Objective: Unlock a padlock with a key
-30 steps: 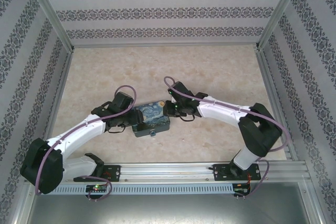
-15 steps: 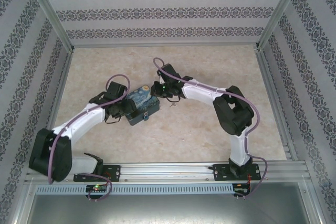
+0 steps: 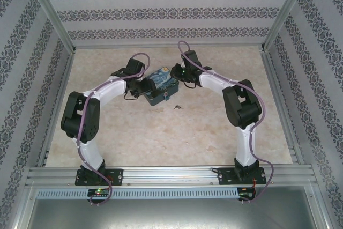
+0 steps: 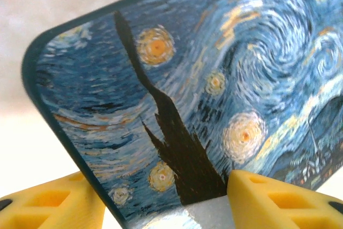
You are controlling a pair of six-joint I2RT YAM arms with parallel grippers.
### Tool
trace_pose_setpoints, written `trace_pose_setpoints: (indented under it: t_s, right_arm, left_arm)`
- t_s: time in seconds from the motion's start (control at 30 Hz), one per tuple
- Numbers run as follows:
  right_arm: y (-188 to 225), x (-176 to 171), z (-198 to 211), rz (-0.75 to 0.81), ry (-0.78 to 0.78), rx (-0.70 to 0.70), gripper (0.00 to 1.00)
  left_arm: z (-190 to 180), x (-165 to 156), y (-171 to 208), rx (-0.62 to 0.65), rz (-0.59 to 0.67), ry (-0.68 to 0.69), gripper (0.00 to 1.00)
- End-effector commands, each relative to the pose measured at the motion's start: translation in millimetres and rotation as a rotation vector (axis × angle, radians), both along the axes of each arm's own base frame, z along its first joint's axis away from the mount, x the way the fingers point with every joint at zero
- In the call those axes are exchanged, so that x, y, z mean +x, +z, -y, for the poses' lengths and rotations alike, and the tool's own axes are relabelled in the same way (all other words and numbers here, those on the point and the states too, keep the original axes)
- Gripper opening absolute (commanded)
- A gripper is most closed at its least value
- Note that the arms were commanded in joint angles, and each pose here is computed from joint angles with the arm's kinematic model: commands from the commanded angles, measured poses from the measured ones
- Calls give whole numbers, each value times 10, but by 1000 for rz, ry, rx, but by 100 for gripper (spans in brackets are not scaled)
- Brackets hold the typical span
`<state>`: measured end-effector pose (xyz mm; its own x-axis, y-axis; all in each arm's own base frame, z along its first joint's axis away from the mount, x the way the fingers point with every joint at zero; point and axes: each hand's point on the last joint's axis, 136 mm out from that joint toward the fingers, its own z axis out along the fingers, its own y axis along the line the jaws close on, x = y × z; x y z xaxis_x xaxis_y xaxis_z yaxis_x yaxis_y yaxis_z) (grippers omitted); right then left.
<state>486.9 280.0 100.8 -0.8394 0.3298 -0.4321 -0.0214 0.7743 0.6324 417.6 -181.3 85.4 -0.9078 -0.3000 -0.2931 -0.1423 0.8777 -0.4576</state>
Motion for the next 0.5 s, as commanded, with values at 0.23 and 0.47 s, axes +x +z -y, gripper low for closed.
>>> trace_pose_setpoints:
  t_s: [0.23,0.47]
  right_arm:
    - [312,-831,-530,-23,242,181,24]
    - [217,-766,-395,-27,203,163,43]
  left_arm:
    - [781,493,539,-242,242,-225,65]
    - [812,543,469,-253,233,-219,66]
